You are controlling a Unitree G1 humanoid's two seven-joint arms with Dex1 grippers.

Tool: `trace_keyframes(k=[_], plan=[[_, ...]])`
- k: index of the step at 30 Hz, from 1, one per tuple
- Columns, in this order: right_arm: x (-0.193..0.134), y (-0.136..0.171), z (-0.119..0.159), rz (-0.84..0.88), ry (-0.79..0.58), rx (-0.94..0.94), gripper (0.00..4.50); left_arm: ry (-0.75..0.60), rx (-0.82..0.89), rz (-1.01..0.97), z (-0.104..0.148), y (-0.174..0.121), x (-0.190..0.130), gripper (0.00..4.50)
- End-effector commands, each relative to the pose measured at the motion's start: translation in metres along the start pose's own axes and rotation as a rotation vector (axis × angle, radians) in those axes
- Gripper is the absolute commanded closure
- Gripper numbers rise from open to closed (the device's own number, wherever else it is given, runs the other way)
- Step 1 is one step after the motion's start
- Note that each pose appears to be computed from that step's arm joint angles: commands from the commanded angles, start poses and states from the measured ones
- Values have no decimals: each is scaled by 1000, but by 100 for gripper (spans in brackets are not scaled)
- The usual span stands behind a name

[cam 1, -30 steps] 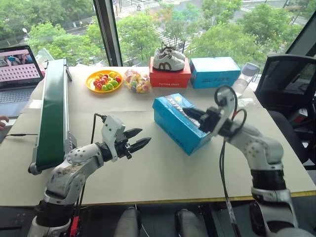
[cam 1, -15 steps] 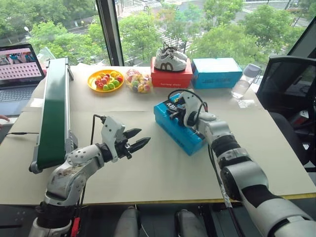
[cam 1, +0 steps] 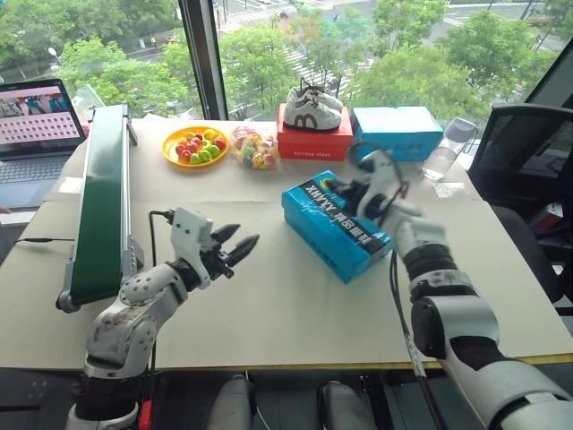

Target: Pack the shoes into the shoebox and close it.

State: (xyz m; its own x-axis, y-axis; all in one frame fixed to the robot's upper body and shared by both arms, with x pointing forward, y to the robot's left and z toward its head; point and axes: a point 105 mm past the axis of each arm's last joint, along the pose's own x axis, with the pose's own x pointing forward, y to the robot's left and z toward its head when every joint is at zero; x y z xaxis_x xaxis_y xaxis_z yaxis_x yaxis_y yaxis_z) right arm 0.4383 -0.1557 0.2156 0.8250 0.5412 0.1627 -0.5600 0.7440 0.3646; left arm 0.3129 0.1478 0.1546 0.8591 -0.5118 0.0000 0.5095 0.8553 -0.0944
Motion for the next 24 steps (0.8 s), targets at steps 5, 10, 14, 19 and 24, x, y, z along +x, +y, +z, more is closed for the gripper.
trace_keyframes(k=[5,10,14,19,24], plan=[[-105,-67,3,-397,165,-481,448,-75,5,369,-6,36,-18,182],[-139,-103,-11,-644,226,-617,448,-65,-17,457,-19,42,-21,182],[-162,-130,-10,-846,227,-644,448,-62,-15,495,-25,48,-25,182],[-168,-141,-15,-910,212,-623,448,-57,9,459,-26,45,-22,182],[-174,-149,-24,-925,238,-600,448,-54,10,461,-27,46,-23,182]])
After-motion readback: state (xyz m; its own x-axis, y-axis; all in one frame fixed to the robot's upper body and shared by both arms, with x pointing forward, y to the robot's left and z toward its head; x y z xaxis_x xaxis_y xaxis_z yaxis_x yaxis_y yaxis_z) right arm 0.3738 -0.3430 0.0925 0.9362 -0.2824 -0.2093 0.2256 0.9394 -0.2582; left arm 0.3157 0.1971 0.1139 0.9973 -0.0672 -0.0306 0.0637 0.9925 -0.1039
